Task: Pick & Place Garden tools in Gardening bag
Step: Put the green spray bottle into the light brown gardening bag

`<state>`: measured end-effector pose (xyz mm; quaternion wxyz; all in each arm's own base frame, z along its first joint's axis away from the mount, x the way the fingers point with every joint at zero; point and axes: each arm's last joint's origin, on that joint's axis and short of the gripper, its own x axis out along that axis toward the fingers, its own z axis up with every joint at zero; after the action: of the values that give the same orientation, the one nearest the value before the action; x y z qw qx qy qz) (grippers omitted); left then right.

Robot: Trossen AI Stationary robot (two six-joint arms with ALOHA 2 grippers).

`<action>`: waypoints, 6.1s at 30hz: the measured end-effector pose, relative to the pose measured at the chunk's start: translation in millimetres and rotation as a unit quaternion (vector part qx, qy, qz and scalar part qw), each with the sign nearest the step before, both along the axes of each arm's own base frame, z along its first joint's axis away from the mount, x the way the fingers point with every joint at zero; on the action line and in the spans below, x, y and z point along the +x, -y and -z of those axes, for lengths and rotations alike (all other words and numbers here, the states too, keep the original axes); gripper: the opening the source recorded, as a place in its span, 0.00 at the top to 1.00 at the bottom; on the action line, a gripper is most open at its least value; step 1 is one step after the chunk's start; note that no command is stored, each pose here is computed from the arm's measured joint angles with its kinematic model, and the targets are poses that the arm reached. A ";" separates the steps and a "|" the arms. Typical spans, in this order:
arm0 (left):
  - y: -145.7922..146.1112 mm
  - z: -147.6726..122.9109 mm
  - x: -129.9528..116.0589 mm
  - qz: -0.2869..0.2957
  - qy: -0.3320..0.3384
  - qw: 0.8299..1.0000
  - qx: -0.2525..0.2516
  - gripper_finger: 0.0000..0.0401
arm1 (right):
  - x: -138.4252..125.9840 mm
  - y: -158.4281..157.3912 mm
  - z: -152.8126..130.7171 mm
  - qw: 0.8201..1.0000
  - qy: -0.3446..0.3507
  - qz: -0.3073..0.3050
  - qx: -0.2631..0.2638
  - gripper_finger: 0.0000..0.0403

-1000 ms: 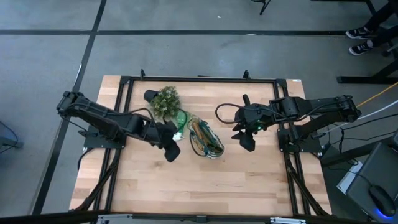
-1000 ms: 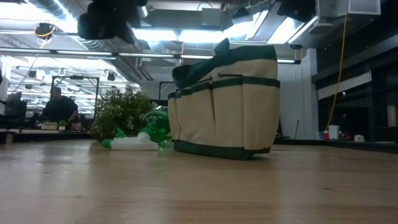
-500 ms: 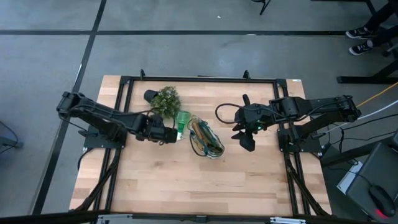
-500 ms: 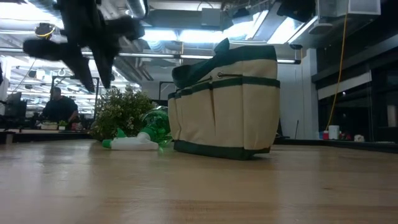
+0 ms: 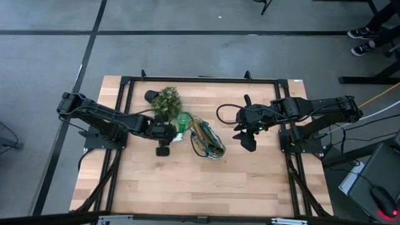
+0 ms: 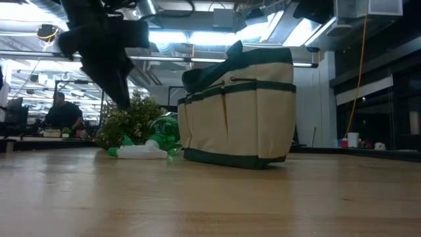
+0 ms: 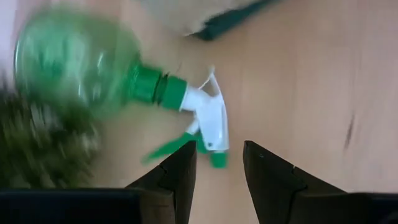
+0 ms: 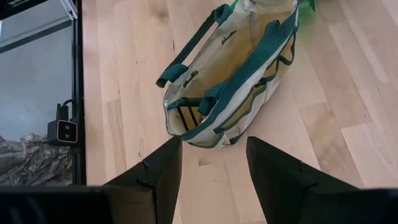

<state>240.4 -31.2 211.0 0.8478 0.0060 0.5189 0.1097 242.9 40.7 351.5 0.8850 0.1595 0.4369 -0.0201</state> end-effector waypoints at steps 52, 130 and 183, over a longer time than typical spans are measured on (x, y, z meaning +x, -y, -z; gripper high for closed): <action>-37.3 62.1 27.0 0.348 -0.190 0.909 0.131 0.76 | 0.6 1.2 0.1 1.000 0.002 0.023 -0.003 0.55; 77.6 -147.4 73.1 0.127 0.442 0.868 -0.185 0.92 | 5.2 -7.1 18.0 0.998 0.003 -0.006 0.056 0.55; 29.7 -7.1 88.1 0.008 0.520 0.793 -0.317 0.92 | -9.5 -11.6 -29.4 0.992 0.105 -0.053 0.045 0.55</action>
<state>328.4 -60.9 218.1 0.9451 -0.3166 0.0057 -0.0814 233.5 52.4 380.9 0.9177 0.1767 0.3501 0.0636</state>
